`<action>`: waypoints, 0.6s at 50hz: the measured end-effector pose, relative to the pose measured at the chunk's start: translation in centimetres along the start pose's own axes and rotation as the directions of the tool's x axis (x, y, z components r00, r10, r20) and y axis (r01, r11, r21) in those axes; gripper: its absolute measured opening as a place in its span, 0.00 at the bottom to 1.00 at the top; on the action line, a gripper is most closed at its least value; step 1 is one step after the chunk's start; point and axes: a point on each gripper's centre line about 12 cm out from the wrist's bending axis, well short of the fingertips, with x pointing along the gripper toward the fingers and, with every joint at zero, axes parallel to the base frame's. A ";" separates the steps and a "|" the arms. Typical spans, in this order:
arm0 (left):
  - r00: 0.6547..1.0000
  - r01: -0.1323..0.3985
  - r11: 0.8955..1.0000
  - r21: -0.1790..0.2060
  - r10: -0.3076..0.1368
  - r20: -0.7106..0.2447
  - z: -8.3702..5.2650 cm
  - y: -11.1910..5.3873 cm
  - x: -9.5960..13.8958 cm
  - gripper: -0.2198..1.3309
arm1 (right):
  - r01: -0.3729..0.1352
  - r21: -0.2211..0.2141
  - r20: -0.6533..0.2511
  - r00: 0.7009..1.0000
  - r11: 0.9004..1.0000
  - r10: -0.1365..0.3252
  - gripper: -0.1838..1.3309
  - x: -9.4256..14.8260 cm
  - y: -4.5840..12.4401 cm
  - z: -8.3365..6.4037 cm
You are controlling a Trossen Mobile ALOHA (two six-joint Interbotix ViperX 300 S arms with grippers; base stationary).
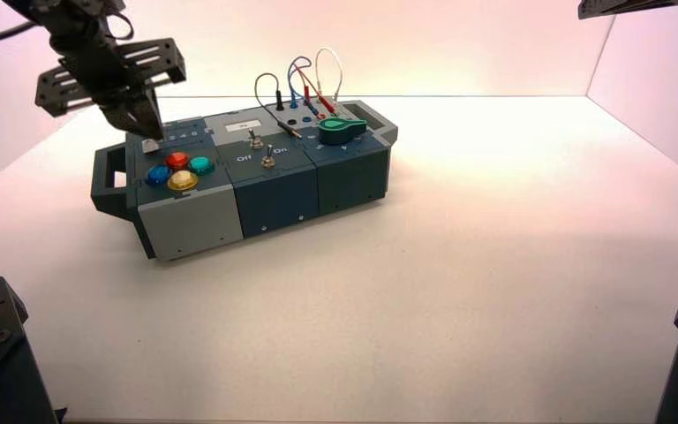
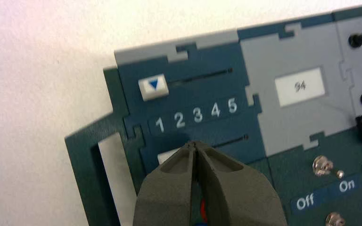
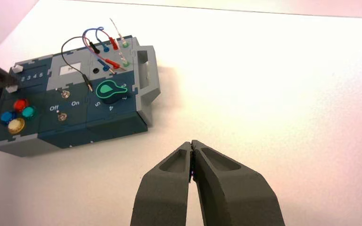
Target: Move the bottom slider to position 1.
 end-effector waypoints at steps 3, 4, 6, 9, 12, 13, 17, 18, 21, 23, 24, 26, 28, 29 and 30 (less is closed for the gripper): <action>1.000 0.004 1.000 0.000 -0.004 0.011 0.5 -0.2 0.0 0.04 | -0.001 0.000 -0.003 1.000 1.000 0.001 0.03 0.0 0.0 0.0; 1.000 0.004 1.000 0.000 -0.004 0.010 0.5 -0.2 0.0 0.04 | -0.001 0.001 -0.003 1.000 1.000 0.001 0.03 0.0 0.0 0.0; 1.000 0.014 1.000 0.010 -0.014 0.019 0.9 -0.8 0.0 0.04 | 0.000 0.004 -0.004 1.000 1.000 0.000 0.03 0.0 0.0 -0.1; 0.999 0.021 1.000 0.022 -0.022 0.025 1.3 -1.3 0.1 0.04 | -0.002 0.002 -0.006 1.000 1.000 0.002 0.03 0.0 0.0 -0.1; 0.999 0.034 0.999 0.041 -0.035 0.029 1.7 -2.2 0.2 0.04 | -0.003 0.004 -0.008 1.000 1.000 0.003 0.03 0.0 0.0 -0.1; 0.999 0.038 0.998 0.046 -0.040 0.030 1.7 -2.5 0.3 0.04 | -0.003 0.005 -0.008 1.000 1.000 0.003 0.03 0.0 0.0 -0.1; 0.998 0.053 0.996 0.070 -0.056 0.035 2.0 -3.4 0.3 0.04 | -0.002 0.005 -0.012 1.000 1.000 0.002 0.03 0.0 0.0 -0.2; 0.998 0.059 0.995 0.081 -0.062 0.033 1.9 -3.8 0.3 0.04 | -0.002 0.004 -0.014 1.000 1.000 0.002 0.03 0.0 0.0 -0.2; 0.996 0.079 0.991 0.109 -0.083 0.037 2.0 -5.1 0.2 0.04 | -0.003 0.005 -0.017 1.000 1.000 0.003 0.03 0.0 0.0 -0.2; 0.995 0.084 0.989 0.119 -0.089 0.036 1.9 -5.5 0.3 0.04 | -0.003 0.007 -0.016 1.000 1.000 0.003 0.03 0.0 0.0 -0.2; 0.995 0.088 0.988 0.124 -0.093 0.034 1.9 -5.7 0.3 0.04 | -0.002 0.007 -0.015 1.000 1.000 0.003 0.03 0.0 0.0 -0.2; 0.994 0.098 0.986 0.137 -0.103 0.033 1.8 -6.4 0.3 0.04 | -0.002 0.007 -0.017 1.000 1.000 0.002 0.03 0.0 0.0 -0.2; 0.993 0.104 0.984 0.146 -0.109 0.033 1.7 -6.8 0.3 0.04 | -0.003 0.007 -0.019 1.000 1.000 0.003 0.03 0.0 0.0 -0.2; 0.993 0.106 0.983 0.151 -0.112 0.027 1.7 -7.1 0.5 0.04 | -0.003 0.007 -0.020 1.000 1.000 0.003 0.03 0.1 0.0 -0.2; 0.993 0.107 0.982 0.152 -0.112 0.027 1.7 -7.1 0.5 0.04 | -0.002 0.009 -0.020 1.000 1.000 0.002 0.03 0.1 0.0 -0.2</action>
